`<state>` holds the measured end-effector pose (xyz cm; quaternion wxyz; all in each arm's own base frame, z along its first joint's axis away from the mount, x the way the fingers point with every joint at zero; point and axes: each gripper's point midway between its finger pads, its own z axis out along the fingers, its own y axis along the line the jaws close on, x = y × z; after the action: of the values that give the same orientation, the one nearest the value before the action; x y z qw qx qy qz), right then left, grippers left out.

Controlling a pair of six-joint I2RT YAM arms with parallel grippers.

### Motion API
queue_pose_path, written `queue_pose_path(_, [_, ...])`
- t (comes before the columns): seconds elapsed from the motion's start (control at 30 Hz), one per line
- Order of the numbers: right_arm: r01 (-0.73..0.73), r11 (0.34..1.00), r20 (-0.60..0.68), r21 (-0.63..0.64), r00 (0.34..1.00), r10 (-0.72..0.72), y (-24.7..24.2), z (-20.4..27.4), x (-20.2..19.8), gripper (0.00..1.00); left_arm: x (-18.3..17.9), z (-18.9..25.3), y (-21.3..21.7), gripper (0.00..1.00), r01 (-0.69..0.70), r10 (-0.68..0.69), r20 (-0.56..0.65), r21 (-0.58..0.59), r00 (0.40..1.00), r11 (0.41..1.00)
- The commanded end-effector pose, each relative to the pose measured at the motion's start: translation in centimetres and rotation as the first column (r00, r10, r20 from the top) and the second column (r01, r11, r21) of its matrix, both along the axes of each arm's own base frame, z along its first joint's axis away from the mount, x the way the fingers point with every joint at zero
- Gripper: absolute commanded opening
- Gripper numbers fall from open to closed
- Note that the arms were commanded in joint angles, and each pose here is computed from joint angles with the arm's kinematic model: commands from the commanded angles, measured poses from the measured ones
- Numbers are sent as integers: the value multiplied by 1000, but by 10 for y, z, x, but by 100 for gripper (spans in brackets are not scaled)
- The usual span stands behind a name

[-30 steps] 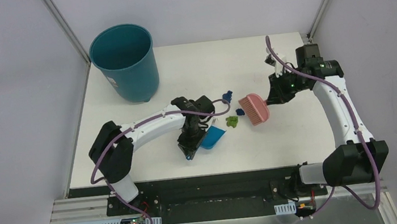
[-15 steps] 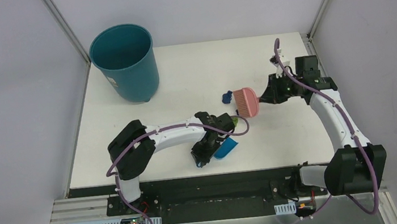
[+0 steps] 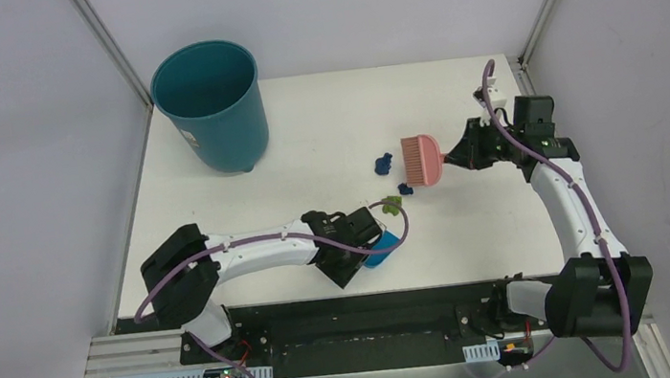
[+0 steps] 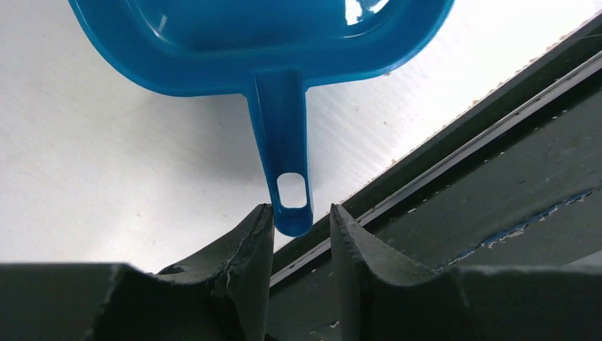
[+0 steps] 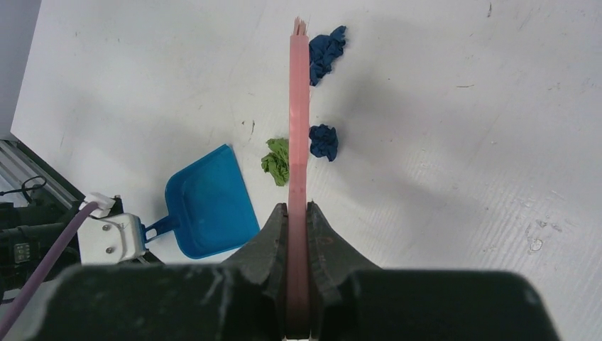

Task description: Sweep away the paper scraps from the table

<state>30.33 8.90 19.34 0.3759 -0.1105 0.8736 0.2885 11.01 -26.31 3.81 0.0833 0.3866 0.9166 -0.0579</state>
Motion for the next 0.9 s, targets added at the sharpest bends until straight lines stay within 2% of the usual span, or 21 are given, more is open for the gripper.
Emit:
queue_pose_path(0.0, [-18, 999, 90, 35, 996, 14, 3, 21, 4, 0, 7, 9, -21, 34, 37, -27, 88, -119, 996, 992])
queue_pose_path(0.37, [-18, 999, 87, 45, 996, 14, 2, 21, 2, 0, 16, -3, -23, 30, 29, -20, 119, -74, 993, 997])
queue_pose_path(0.63, [-19, 999, 93, 36, 996, 15, 1, 24, 3, 0, 14, 11, -19, 15, 21, -17, 109, -35, 994, 999])
queue_pose_path(0.77, [-5, 999, 111, -44, 994, 10, -10, 39, 12, 0, 12, 41, -9, 12, 18, -19, 106, 11, 994, 1000])
queue_pose_path(0.87, [78, 987, 133, -142, 989, -59, -30, 51, 29, 0, 10, 60, -1, 9, 21, -25, 97, 44, 995, 999])
